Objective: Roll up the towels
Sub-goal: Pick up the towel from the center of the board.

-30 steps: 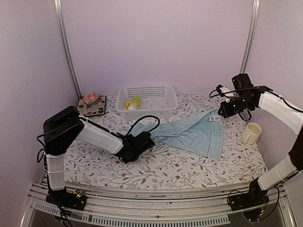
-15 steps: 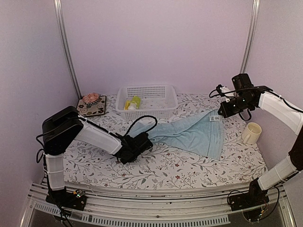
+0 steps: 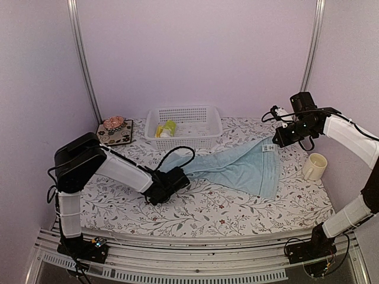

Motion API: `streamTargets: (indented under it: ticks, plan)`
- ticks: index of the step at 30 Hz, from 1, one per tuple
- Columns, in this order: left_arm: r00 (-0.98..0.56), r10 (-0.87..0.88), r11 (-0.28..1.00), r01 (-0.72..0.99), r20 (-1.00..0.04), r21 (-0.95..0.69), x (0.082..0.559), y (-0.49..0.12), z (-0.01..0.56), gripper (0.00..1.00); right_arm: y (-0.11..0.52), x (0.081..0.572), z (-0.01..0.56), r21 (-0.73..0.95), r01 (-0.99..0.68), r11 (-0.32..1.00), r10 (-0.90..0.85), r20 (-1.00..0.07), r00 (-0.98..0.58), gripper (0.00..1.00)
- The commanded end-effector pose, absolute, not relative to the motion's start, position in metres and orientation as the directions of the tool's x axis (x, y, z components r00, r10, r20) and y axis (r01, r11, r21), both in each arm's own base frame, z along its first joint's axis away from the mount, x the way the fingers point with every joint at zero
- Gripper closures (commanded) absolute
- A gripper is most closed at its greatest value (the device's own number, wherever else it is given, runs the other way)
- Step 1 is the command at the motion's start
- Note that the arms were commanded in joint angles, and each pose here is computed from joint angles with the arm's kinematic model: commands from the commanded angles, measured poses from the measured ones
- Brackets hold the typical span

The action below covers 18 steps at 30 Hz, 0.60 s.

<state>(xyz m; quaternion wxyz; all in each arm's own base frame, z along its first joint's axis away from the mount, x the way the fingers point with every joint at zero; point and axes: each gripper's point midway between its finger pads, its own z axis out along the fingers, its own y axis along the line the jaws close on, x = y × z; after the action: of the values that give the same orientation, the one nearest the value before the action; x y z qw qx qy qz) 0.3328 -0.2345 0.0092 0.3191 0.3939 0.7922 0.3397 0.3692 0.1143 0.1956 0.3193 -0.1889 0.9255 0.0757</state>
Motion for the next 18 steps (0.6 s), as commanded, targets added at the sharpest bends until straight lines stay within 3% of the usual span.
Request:
streamTargets:
  ticks: [1, 11, 18]
  plan:
    - [-0.497, 0.856, 0.437, 0.555, -0.139, 0.708, 0.319, -0.226, -0.021, 1.0, 0.117, 0.375, 0.205, 0.017, -0.397, 0.918, -0.295, -0.639, -0.71, 0.96]
    - [-0.438, 0.804, 0.584, 0.705, -0.402, 0.401, 0.322, -0.261, 0.05, 1.0, 0.118, 0.376, 0.211, 0.012, -0.403, 0.915, -0.299, -0.652, -0.697, 0.96]
    - [-0.406, 0.797, 0.553, 0.788, -0.448, 0.27, 0.32, -0.261, 0.069, 1.0, 0.117, 0.37, 0.223, -0.004, -0.419, 0.908, -0.31, -0.678, -0.666, 0.96]
